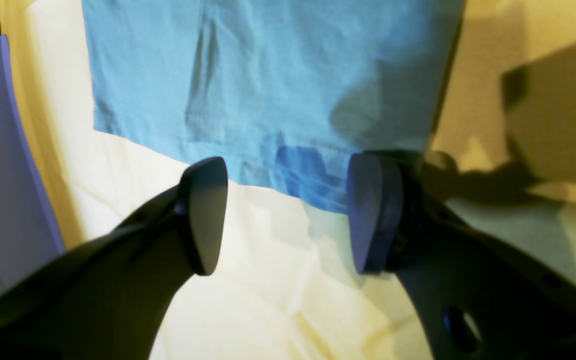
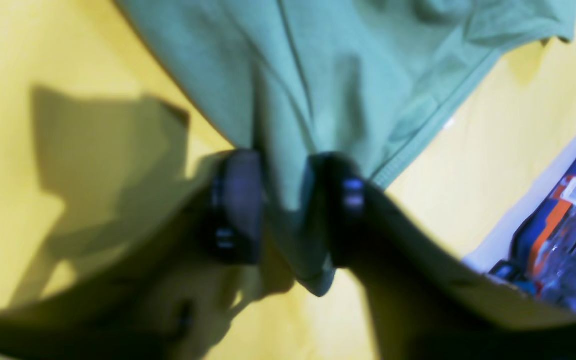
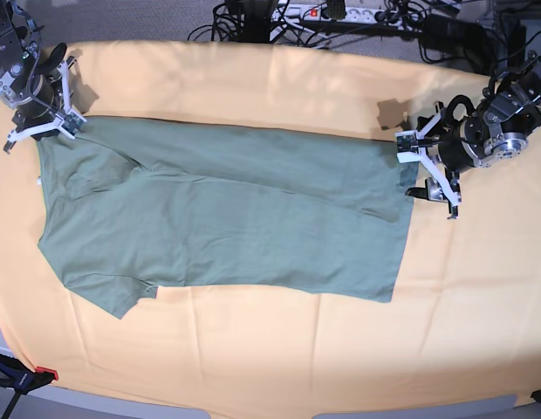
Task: Fold the T-shirt properly
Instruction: 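Hold the folded edge with both grippers and adjust the grip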
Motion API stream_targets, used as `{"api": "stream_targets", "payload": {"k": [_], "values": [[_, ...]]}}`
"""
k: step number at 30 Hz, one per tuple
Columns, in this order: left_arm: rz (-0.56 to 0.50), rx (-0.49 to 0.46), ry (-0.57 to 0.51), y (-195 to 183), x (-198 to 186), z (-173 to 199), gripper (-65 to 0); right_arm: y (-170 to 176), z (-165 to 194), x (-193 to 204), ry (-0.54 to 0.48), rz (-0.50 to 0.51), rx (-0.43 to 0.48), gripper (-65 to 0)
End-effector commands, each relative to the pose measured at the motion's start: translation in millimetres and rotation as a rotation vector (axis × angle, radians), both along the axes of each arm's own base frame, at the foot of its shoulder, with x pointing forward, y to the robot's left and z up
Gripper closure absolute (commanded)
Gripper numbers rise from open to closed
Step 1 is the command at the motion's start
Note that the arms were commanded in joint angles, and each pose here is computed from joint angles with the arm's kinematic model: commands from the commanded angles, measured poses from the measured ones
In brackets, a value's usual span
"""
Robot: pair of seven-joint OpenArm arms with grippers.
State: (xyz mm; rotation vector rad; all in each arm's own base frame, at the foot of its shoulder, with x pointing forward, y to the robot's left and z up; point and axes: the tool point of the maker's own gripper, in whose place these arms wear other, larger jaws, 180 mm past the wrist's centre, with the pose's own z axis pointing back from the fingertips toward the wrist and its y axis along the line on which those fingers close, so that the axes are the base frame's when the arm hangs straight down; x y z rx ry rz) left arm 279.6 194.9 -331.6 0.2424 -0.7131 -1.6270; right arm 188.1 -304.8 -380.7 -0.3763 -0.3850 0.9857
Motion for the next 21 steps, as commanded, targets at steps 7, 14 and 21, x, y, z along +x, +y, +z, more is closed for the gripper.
{"api": "stream_targets", "payload": {"k": [7, 14, 21], "values": [[-0.008, -0.059, -0.02, -8.1, 4.8, 12.2, -26.7, -12.6, 9.9, 8.9, -0.051, -0.036, -0.042, -1.2], [-0.091, -0.027, 0.127, -14.8, -23.3, -6.6, -24.4, -13.3, 9.7, 8.4, -0.049, -0.038, -0.046, -1.7], [-0.107, -0.036, 0.119, -23.9, -22.2, -9.0, -35.3, -15.0, 9.6, 7.7, -0.043, -0.046, -0.052, -2.0]]}}
